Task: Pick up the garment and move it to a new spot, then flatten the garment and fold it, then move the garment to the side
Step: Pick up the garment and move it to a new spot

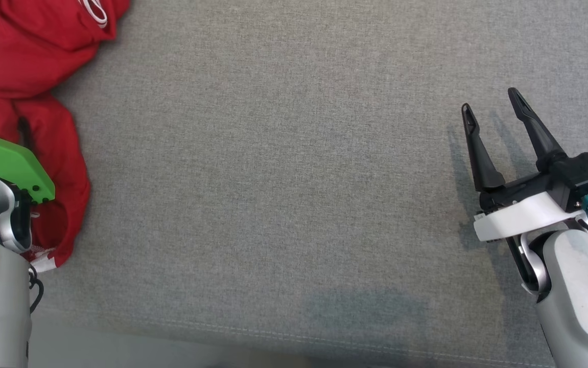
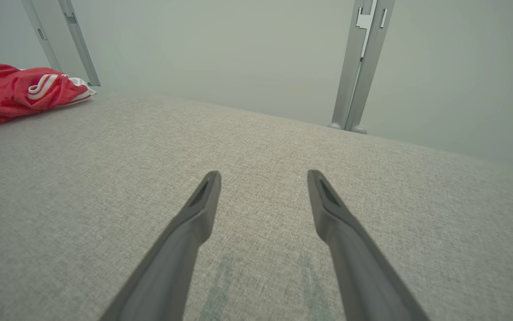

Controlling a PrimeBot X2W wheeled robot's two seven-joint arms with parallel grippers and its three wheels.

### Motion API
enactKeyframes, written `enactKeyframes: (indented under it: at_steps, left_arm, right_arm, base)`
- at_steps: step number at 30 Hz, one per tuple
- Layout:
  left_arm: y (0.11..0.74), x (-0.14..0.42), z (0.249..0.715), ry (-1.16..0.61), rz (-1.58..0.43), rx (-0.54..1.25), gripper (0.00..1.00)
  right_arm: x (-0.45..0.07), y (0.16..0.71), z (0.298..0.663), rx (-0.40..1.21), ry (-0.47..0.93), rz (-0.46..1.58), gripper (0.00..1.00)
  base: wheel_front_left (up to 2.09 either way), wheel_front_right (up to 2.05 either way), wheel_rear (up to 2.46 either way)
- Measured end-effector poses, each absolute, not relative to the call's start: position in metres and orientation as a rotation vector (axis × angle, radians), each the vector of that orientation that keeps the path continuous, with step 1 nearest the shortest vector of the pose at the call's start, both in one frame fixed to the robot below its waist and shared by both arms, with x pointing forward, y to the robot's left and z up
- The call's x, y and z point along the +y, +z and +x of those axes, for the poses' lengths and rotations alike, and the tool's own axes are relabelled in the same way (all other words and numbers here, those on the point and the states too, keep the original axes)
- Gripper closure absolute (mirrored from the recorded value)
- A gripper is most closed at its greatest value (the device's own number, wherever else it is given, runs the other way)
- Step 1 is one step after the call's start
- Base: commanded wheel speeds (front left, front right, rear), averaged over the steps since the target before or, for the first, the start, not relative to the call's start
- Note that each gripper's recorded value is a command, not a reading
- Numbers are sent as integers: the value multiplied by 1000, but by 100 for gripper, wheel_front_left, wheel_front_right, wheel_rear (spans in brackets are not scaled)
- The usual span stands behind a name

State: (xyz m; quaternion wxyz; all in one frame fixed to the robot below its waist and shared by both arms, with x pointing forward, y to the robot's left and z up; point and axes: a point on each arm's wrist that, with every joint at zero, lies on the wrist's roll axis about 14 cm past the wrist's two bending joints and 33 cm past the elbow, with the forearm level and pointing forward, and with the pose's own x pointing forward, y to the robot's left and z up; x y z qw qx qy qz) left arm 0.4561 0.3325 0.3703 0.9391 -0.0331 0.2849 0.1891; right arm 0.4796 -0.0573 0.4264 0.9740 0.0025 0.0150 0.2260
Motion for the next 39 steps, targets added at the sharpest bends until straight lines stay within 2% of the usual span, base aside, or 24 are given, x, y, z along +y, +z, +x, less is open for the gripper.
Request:
enactKeyframes:
  at_steps: [2, 3, 15, 23, 33, 39]
  left_arm:
    - [372, 333, 459, 385, -66, 573, 62]
    - [373, 332, 461, 383, -62, 565, 100]
    - [426, 346, 477, 388, 3, 353, 100]
    - [536, 343, 505, 304, 161, 26, 100]
    - [655, 279, 512, 93, 258, -303, 100]
    - [684, 195, 515, -129, 227, -401, 100]
  right_arm:
    - [-57, 426, 480, 32, 456, 6, 0]
    - [-57, 426, 480, 32, 456, 5, 0]
    - [-51, 450, 483, -24, 457, 11, 0]
    - [-58, 478, 481, -79, 414, 14, 0]
    - [-56, 518, 459, -148, 387, 46, 0]
    - [-71, 529, 440, -159, 348, 37, 0]
  base:
    - [0, 0, 0]
    - [0, 0, 0]
    - [0, 0, 0]
    - [0, 0, 0]
    - [0, 0, 0]
    - [0, 0, 0]
